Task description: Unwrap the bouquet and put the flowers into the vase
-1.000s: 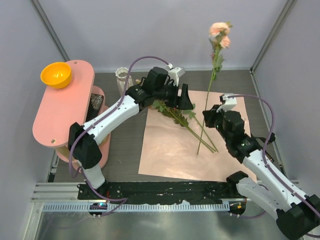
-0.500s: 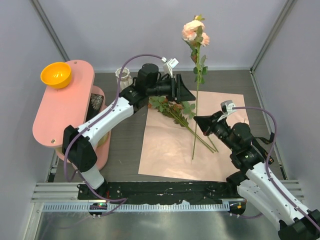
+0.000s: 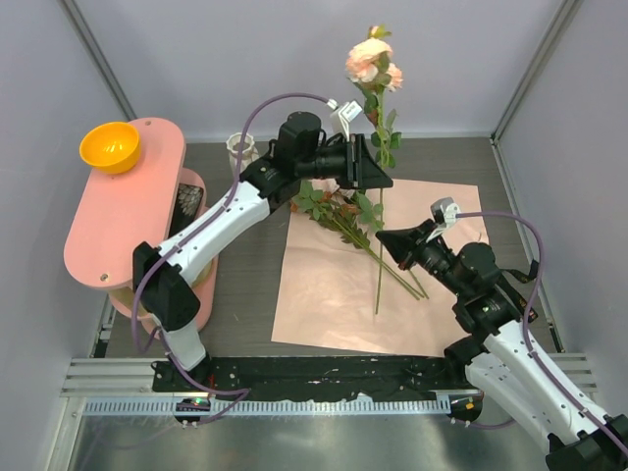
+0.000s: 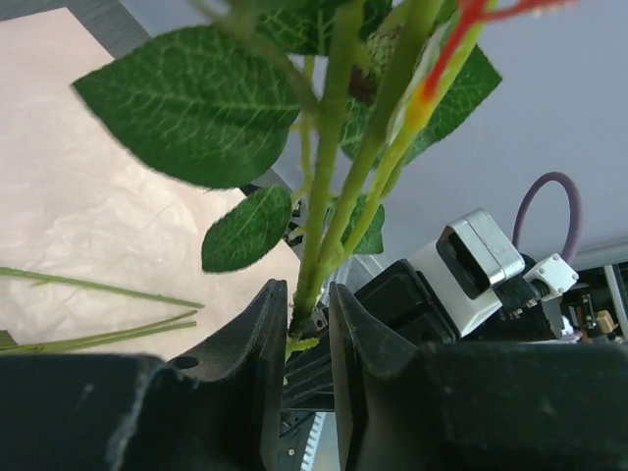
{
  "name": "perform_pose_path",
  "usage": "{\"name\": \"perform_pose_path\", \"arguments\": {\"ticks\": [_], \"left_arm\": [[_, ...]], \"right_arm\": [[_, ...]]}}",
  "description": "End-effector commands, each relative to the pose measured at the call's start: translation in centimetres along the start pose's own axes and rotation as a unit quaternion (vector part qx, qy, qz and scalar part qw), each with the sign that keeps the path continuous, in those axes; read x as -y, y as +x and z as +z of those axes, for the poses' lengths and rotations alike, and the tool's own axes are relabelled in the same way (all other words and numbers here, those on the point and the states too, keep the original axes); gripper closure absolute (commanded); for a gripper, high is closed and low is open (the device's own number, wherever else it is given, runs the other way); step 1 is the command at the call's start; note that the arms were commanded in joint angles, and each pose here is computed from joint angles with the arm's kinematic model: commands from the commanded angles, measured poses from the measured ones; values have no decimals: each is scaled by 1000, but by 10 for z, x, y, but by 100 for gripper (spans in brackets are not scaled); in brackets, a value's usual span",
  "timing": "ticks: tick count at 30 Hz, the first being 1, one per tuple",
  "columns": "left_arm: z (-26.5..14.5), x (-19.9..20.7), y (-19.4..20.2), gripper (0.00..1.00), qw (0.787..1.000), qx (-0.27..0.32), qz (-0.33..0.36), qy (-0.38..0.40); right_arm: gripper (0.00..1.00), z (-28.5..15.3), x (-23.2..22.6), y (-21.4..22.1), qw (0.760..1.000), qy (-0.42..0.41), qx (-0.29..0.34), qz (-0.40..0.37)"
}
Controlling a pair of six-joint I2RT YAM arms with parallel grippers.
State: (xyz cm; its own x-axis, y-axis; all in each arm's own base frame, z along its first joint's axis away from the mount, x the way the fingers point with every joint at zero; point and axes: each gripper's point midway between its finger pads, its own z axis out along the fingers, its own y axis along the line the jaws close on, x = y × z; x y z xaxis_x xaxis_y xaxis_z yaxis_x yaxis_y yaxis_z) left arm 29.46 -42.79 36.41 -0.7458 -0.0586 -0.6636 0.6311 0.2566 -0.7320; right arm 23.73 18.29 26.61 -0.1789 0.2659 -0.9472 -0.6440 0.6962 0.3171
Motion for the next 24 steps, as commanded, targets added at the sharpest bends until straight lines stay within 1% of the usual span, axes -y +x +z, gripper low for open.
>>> {"name": "perform_pose_path", "arguments": {"ticks": [1,3,4,5,6,7,8,9,10,11,12,13,14,15,16,18,19,20,21,22,24], "left_arm": [[-3,7,-4,75,1000,-7,23,-7],[-4,2,-3,85,999,-9,24,-23],[-6,5,-6,100,999,-8,45,-23],[-8,1,-10,100,998,-2,55,-40],[-13,-6,-5,100,996,-14,62,-66],[-21,1,-16,100,993,1,89,-80],[-28,-4,-22,100,984,3,143,-104],[-42,-12,-37,100,973,25,164,-163],[-52,-14,-47,100,963,40,186,-190],[-66,-13,-61,100,948,55,228,-215],[-85,-13,-85,100,927,95,246,-266],[-99,-15,-101,100,912,116,261,-293],[-116,-10,-117,100,897,142,276,-314],[-132,-1,-137,100,884,178,285,-325],[-156,-5,-158,100,863,213,284,-360],[-192,13,-190,100,833,277,293,-379],[-219,9,-206,100,808,310,285,-413],[-234,15,-218,100,793,338,285,-419],[-258,21,-230,100,773,369,283,-432],[-273,23,-237,100,757,391,278,-444],[-301,35,-253,100,729,437,278,-448]], "right_arm": [[99,0,-15,-17,999,-38,29,-19],[99,2,-19,-16,998,-49,26,-18],[99,2,-19,-17,998,-48,26,-18],[99,3,-14,-13,999,-36,16,-14],[81,4,-2,-21,1000,3,22,-16],[68,3,11,-22,999,41,22,-16],[59,-1,26,-15,996,83,4,-11],[44,-11,53,-27,985,168,31,-15],[38,-19,66,-22,978,209,22,-11],[33,-26,75,-25,970,239,29,-11],[26,-33,84,-26,962,269,36,-10],[24,-44,93,-31,952,300,51,-7],[22,-47,95,-30,950,306,55,-6],[22,-48,95,-28,950,307,55,-6],[22,-47,92,-29,953,298,59,-5],[22,-45,90,-28,955,292,56,-4],[22,-44,91,-25,955,293,50,-4],[22,-43,92,-24,955,294,47,-4],[23,-43,92,-25,955,294,46,-4],[23,-42,93,-24,954,296,44,-5],[23,-40,94,-21,955,295,38,-6]]}}
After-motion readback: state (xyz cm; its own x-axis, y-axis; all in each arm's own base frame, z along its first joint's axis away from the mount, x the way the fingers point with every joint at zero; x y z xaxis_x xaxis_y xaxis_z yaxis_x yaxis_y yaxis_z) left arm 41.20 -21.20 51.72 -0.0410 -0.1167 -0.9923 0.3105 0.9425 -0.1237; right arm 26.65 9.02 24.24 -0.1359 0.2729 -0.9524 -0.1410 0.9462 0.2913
